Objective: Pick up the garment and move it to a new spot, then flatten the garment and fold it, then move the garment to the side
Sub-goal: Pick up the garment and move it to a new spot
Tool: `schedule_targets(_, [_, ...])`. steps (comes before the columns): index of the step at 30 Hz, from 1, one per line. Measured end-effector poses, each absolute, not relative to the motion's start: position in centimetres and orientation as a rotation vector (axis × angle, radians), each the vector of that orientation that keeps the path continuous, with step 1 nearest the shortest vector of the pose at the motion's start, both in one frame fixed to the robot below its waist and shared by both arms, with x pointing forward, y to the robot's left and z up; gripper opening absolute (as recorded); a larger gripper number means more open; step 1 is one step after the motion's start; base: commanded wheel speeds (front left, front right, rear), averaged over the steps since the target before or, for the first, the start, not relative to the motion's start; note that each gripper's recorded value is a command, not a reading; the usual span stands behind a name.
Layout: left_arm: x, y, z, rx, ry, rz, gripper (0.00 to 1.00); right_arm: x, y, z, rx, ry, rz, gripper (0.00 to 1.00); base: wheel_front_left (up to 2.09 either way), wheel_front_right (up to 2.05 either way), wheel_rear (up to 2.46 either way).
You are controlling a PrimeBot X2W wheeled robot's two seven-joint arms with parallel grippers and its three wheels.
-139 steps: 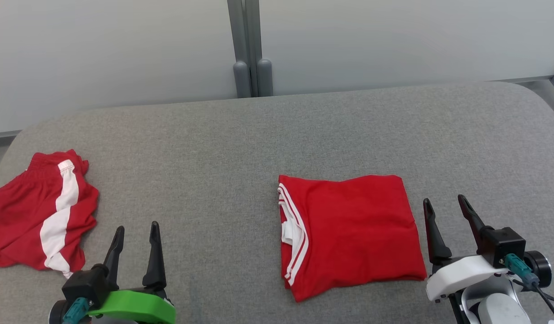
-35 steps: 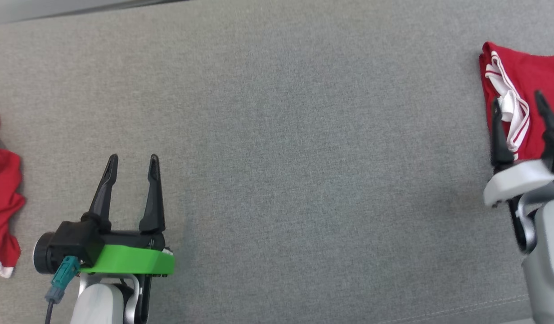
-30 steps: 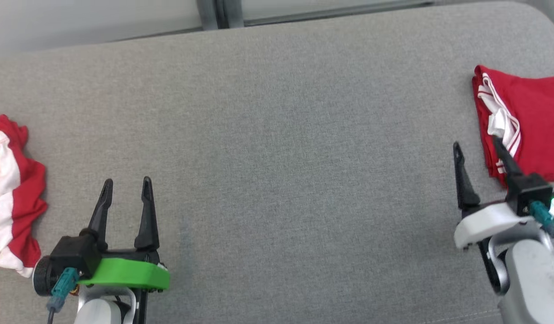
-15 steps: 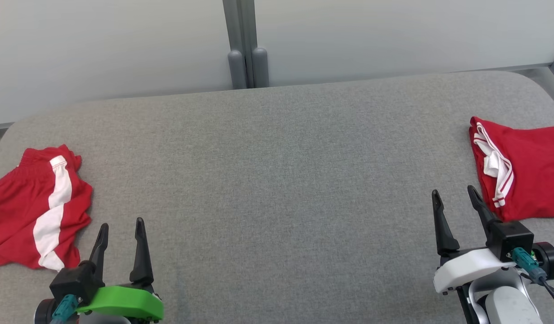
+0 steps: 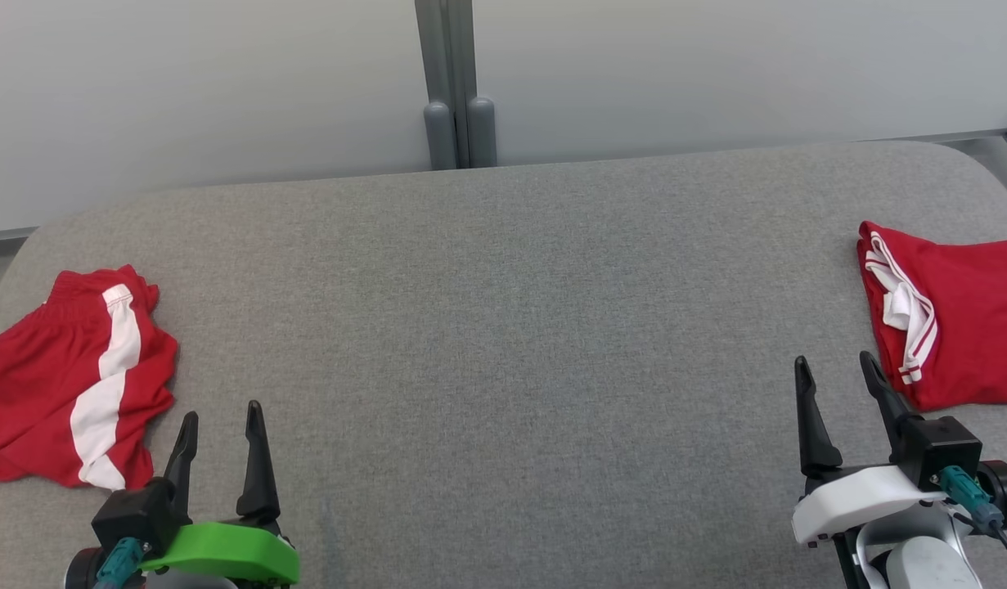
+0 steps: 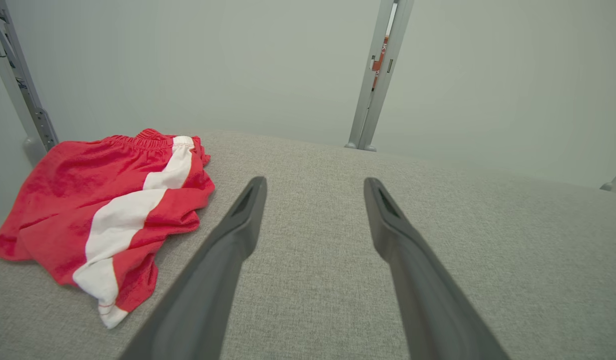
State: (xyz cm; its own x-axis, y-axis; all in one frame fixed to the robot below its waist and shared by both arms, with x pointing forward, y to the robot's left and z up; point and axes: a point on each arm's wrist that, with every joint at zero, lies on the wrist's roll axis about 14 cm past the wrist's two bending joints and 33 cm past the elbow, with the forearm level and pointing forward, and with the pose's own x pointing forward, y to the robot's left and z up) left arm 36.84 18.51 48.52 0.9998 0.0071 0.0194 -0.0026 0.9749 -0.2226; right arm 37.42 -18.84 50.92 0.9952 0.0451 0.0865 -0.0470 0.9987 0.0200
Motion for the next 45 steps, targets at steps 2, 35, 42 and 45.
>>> schedule_targets(2, [36.8, 18.5, 48.6, -0.224, -0.022, 0.004, 1.00, 37.4, -18.8, 50.9, 0.021, -0.086, 0.047, 1.00, 0.00, 0.00, 0.00])
schedule_targets(35, [26.7, 29.3, 48.3, -0.203, -0.057, 0.386, 1.00, 39.8, -3.4, 49.9, 0.059, -0.042, 0.486, 1.00, 0.00, 0.00, 0.00])
schedule_targets(42, [23.3, 31.8, 47.8, -0.204, -0.058, 0.497, 1.00, 39.6, 0.2, 49.8, 0.067, -0.035, 0.585, 1.00, 0.00, 0.00, 0.00])
schedule_targets(45, [22.4, 32.6, 47.8, -0.203, -0.062, 0.531, 1.00, 39.6, 1.0, 49.9, 0.068, -0.035, 0.608, 1.00, 0.00, 0.00, 0.00])
